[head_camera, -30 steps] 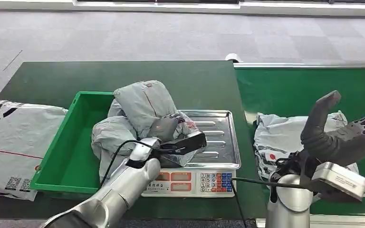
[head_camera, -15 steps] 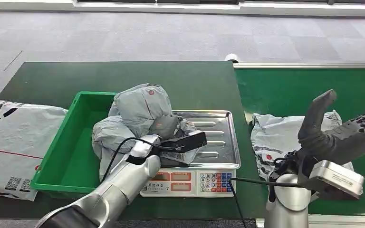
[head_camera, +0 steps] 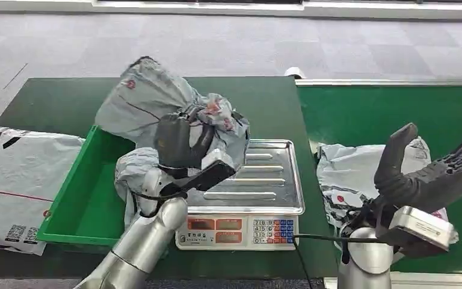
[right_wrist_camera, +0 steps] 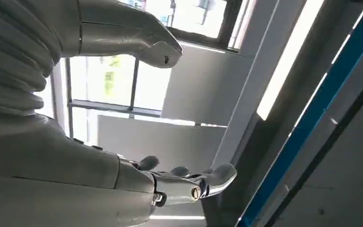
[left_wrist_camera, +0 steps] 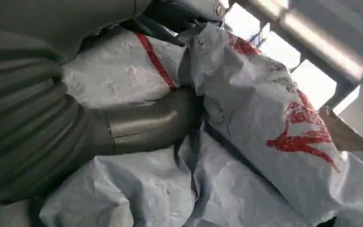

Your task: Moved the parcel from conveyor to table for the left to box.

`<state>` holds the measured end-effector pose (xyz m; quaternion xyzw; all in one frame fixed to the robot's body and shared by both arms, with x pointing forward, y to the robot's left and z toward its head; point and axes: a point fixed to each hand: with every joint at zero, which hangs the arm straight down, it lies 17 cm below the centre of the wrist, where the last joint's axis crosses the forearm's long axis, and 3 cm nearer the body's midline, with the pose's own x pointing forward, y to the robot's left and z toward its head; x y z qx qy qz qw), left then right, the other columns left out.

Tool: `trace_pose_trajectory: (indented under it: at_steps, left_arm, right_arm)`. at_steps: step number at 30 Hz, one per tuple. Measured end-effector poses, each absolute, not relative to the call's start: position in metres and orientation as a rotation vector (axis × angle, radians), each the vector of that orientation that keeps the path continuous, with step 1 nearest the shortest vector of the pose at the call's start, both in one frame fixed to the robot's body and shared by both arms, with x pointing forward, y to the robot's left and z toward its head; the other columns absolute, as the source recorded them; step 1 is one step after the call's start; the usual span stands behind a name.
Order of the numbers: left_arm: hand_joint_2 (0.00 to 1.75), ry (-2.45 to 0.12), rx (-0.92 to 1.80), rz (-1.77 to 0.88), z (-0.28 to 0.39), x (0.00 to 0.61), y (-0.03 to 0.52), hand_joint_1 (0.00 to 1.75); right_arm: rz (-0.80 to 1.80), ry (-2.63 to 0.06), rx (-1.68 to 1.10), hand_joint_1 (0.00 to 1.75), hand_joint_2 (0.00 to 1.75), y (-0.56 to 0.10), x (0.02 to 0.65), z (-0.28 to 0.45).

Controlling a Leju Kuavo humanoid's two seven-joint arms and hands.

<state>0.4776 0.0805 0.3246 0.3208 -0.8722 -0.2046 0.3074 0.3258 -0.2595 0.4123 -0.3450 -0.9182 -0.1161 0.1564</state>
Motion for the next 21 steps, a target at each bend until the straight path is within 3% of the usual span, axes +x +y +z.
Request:
trace_pose_trajectory:
  at_steps: [5, 11, 12, 21]
  left_arm:
    - [1.75, -2.395, 1.001, -0.342, 0.380, 0.459, 0.143, 1.75]
    - [1.75, -2.389, 1.116, -0.247, 0.400, 0.455, 0.189, 1.75]
    - [1.75, -2.379, 1.127, -0.235, 0.400, 0.456, 0.194, 0.05]
    - [1.75, -2.179, 1.220, -0.225, 0.384, 0.492, 0.239, 0.00]
  right_arm:
    - [-0.299, -2.586, -0.968, 0.00, 1.75, -0.262, 0.328, 0.391]
    - [-0.266, -2.519, -0.961, 0.00, 1.75, -0.266, 0.327, 0.369]
    - [-0.264, -2.513, -0.961, 0.00, 1.75, -0.266, 0.327, 0.367]
    - [-0.233, -2.451, -0.964, 0.00, 1.75, -0.269, 0.328, 0.351]
